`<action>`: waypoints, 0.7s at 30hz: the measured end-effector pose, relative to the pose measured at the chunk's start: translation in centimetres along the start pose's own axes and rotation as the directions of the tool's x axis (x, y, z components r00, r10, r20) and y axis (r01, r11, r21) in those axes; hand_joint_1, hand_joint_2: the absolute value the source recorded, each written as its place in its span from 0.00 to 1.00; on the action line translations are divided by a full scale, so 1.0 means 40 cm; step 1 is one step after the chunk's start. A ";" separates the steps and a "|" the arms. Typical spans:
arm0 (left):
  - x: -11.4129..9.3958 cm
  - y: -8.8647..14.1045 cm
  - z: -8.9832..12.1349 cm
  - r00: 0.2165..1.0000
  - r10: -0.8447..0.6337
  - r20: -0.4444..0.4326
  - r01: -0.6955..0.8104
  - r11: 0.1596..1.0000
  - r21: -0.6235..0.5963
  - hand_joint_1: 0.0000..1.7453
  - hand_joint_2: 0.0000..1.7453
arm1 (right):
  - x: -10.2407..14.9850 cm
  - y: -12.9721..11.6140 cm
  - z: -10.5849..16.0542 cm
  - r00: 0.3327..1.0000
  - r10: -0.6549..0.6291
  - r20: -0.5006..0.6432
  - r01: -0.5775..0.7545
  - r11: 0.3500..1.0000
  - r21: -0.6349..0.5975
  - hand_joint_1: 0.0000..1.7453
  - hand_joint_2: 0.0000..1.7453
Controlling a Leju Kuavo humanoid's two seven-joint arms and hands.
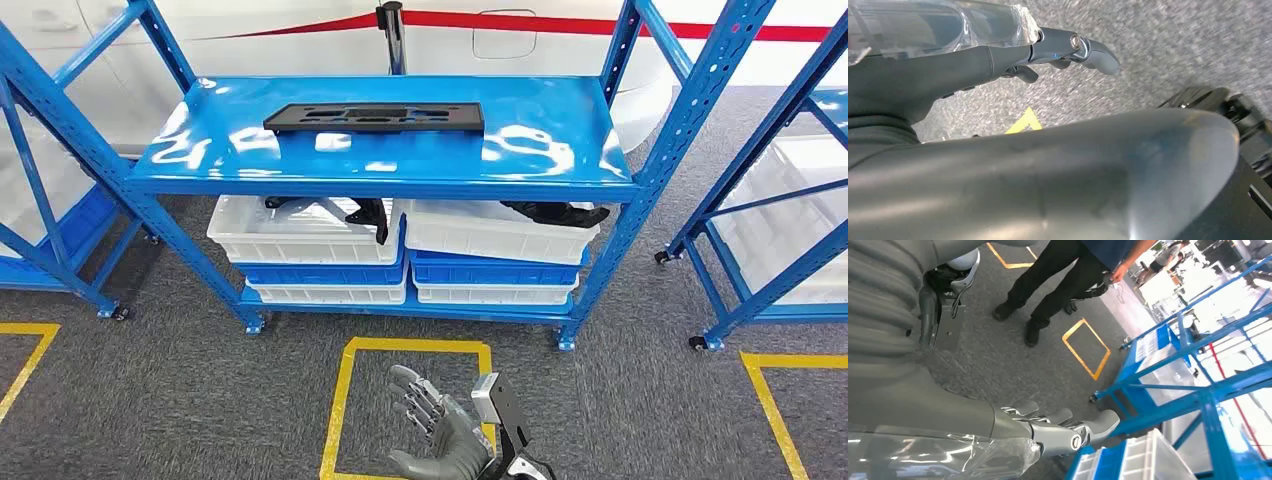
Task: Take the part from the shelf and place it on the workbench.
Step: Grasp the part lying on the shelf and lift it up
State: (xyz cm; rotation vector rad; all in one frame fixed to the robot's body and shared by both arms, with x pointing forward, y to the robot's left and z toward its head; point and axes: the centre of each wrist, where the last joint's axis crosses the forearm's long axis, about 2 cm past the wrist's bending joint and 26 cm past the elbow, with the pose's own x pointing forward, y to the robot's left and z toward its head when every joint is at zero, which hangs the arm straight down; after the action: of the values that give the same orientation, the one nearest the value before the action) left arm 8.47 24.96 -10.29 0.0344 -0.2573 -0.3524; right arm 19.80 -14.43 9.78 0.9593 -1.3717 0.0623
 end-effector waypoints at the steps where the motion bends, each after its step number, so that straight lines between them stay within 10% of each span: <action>1: 0.000 0.000 0.000 1.000 0.000 0.000 0.000 1.000 0.000 0.00 0.00 | 0.000 0.001 0.000 1.000 -0.001 0.000 0.001 1.000 0.000 0.00 1.00; 7: -0.013 -0.005 0.001 1.000 -0.003 -0.011 0.003 1.000 -0.004 0.00 0.00 | -0.003 0.003 -0.001 1.000 -0.004 -0.002 0.004 1.000 0.001 0.00 1.00; 11: -0.012 0.004 0.000 1.000 -0.005 -0.012 0.005 1.000 0.003 0.00 0.00 | -0.003 0.006 -0.004 1.000 -0.002 -0.001 0.002 1.000 0.001 0.00 0.00; 21: -0.010 -0.003 0.001 1.000 -0.013 -0.009 0.013 1.000 -0.002 0.00 0.00 | 0.011 0.002 -0.013 0.990 0.133 -0.040 -0.134 0.991 -0.019 0.00 0.00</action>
State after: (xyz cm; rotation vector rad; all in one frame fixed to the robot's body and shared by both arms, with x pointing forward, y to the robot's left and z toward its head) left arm 8.06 24.99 -10.38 0.0356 -0.2477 -0.3655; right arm 20.30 -14.27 10.26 0.8430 -1.3968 0.1656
